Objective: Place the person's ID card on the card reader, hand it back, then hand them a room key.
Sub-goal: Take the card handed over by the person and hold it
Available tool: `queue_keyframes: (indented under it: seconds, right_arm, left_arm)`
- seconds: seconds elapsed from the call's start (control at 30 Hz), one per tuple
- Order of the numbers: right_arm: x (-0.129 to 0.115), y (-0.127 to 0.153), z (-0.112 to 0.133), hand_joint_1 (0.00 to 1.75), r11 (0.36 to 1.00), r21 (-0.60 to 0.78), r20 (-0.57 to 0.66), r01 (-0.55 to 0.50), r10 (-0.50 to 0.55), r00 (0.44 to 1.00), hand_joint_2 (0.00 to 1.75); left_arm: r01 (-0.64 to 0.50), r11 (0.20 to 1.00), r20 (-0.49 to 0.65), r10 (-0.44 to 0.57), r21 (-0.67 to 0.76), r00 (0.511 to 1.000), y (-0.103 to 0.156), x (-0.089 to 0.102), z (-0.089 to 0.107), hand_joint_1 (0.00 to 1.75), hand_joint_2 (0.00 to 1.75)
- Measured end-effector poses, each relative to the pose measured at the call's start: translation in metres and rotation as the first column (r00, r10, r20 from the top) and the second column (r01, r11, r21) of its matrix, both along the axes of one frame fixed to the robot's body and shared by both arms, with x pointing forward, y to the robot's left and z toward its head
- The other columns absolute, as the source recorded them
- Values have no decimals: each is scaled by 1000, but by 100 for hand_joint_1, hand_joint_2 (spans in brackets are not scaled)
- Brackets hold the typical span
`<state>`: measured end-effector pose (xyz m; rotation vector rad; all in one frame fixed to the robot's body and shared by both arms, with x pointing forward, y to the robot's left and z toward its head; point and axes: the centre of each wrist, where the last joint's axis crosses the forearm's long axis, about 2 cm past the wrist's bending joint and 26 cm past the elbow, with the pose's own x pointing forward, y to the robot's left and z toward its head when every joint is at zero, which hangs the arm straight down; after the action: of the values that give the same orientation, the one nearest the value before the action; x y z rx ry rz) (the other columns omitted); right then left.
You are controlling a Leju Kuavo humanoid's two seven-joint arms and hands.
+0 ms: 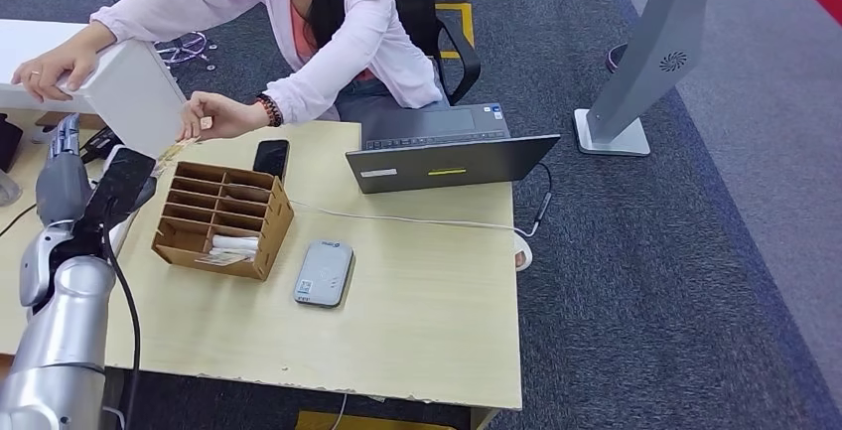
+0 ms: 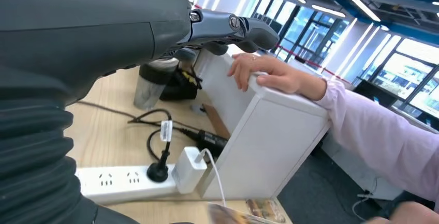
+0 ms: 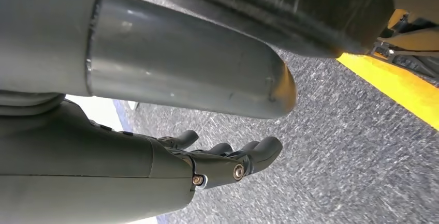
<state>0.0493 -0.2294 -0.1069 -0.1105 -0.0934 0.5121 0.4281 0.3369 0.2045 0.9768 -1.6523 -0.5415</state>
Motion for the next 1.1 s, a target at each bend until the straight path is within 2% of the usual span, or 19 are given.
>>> queue_keyframes:
  seconds: [0.23,0.53,0.67,0.8,0.93,1.1]
  right_arm:
    - [1,6,1,0,999,8,7,-51,51,999,0]
    - [3,11,2,0,993,17,14,-113,113,993,0]
    - [4,12,2,0,991,17,22,-135,135,991,0]
    - [5,13,2,0,990,20,31,-143,142,989,0]
    - [6,14,3,0,989,21,33,-144,143,989,0]
    - [6,14,3,0,989,20,31,-144,144,989,0]
  left_arm:
    - [-61,973,50,51,223,997,-6,14,13,0,175]
    - [-164,854,187,80,494,979,-5,28,30,0,175]
    - [-195,804,234,71,561,970,-3,31,35,0,175]
    - [-189,789,232,61,584,971,-3,33,35,0,175]
    - [-183,783,224,57,594,973,-4,34,34,175,175]
    - [-166,781,207,48,603,977,-4,33,31,175,175]
